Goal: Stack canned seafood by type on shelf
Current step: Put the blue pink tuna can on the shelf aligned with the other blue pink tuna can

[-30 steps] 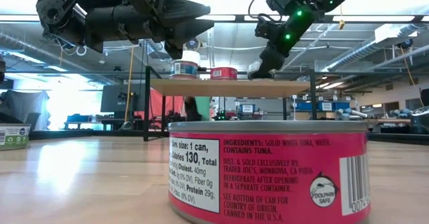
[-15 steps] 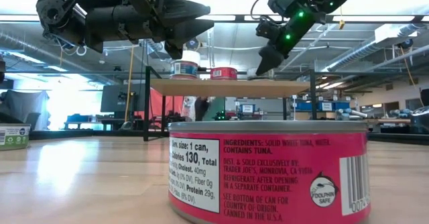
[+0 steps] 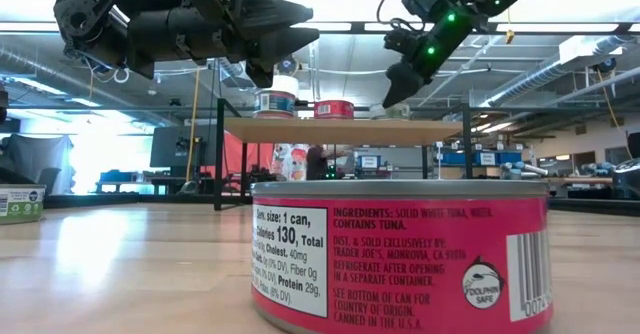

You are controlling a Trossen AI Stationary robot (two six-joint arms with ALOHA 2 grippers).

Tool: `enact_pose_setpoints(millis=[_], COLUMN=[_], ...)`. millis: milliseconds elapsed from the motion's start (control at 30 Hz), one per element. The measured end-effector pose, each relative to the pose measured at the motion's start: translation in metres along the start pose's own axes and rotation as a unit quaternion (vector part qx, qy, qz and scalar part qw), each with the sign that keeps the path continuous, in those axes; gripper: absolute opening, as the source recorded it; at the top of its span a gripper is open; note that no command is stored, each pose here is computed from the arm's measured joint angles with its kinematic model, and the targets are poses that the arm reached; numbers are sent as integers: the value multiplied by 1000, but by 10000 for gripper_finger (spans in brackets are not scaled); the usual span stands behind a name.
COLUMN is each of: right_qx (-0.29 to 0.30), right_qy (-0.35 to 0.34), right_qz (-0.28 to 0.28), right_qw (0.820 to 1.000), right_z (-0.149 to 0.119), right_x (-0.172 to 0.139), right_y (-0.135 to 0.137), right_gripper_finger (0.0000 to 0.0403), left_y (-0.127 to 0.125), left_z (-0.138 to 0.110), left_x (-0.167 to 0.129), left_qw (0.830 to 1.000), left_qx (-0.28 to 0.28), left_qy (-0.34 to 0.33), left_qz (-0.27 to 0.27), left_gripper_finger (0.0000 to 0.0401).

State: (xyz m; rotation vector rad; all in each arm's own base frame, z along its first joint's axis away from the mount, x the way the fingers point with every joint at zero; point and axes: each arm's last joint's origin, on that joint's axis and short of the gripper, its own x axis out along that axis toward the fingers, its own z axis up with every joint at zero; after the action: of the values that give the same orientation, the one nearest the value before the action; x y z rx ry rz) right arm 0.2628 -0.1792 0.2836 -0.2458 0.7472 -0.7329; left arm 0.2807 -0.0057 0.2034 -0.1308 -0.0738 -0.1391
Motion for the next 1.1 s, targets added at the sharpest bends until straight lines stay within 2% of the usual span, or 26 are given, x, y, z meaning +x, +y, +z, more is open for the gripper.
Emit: enact_pose_setpoints(millis=[133, 300, 467, 700, 767, 967, 1100], right_qx=[-4, -14, 3, 48, 49, 48, 35], right_qy=[-4, -41, -64, -57, -48, 11, 56], right_qz=[-7, 5, 40, 126, 161, 241, 287], right_qw=[1000, 999, 997, 989, 985, 969, 956], right_z=[2, 12, 13, 1, -3, -13, -21], right_x=[-9, -48, -99, -149, -158, -175, -183], right_y=[-2, 4, 13, 30, 39, 71, 99], right_gripper_finger=[270, 226, 142, 14, 9, 32, 23], left_y=[0, 0, 0, 1, 1, 1, 2], left_z=[0, -1, -2, -6, -8, -14, -17], left_x=[0, 0, 0, 0, 0, -1, -1], left_qw=[1000, 1000, 999, 998, 998, 996, 994], left_qx=[0, 14, 32, 48, 48, 55, 56], left_qy=[0, 5, 12, 32, 41, 72, 89], left_qz=[0, 0, 0, 2, 2, 4, 4], left_gripper_finger=[168, 166, 145, 88, 69, 14, 5])
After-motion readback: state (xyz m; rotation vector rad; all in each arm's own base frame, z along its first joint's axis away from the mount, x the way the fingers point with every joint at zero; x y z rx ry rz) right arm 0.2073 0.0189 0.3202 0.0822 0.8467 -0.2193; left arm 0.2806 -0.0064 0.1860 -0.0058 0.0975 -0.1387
